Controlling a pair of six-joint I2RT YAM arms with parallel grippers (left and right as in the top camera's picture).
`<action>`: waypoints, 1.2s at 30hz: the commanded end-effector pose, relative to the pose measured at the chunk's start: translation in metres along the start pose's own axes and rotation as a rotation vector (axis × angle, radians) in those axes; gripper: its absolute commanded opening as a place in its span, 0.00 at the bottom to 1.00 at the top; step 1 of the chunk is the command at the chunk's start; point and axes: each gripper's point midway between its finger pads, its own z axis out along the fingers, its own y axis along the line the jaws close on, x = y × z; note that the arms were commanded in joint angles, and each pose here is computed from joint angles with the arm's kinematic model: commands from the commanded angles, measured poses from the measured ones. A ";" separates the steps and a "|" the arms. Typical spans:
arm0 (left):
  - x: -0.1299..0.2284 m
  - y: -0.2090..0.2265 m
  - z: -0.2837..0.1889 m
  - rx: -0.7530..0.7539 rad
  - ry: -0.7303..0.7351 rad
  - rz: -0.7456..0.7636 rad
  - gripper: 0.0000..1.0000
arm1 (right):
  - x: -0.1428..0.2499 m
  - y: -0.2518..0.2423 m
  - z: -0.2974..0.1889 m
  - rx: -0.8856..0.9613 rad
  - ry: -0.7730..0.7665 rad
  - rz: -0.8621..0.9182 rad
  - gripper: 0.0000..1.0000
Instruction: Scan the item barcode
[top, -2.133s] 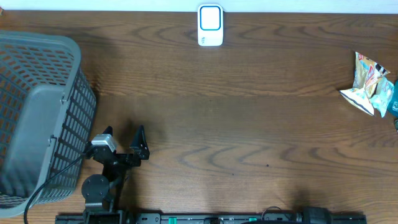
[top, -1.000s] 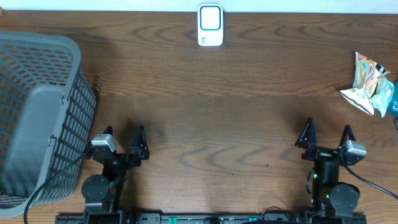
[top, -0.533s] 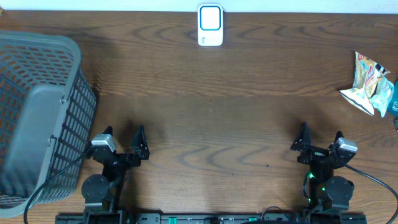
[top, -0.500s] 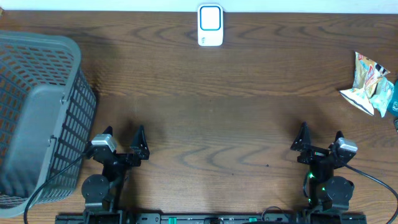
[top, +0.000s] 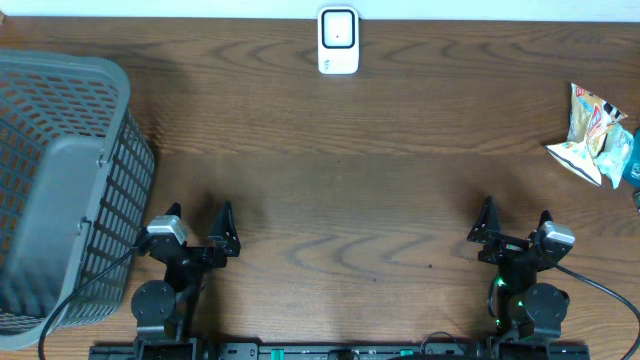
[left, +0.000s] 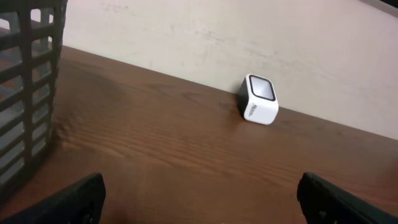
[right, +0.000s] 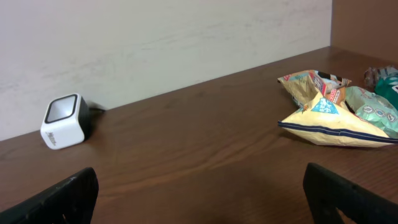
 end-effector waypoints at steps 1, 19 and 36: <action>0.012 0.011 0.001 -0.049 0.030 0.069 0.98 | -0.001 -0.002 0.000 0.011 -0.004 0.012 0.99; 0.013 0.011 0.000 -0.043 0.038 0.262 0.98 | -0.001 -0.002 0.000 0.011 -0.004 0.012 0.99; 0.013 0.011 0.000 -0.043 0.038 0.262 0.98 | -0.001 -0.002 0.000 0.011 -0.004 0.012 0.99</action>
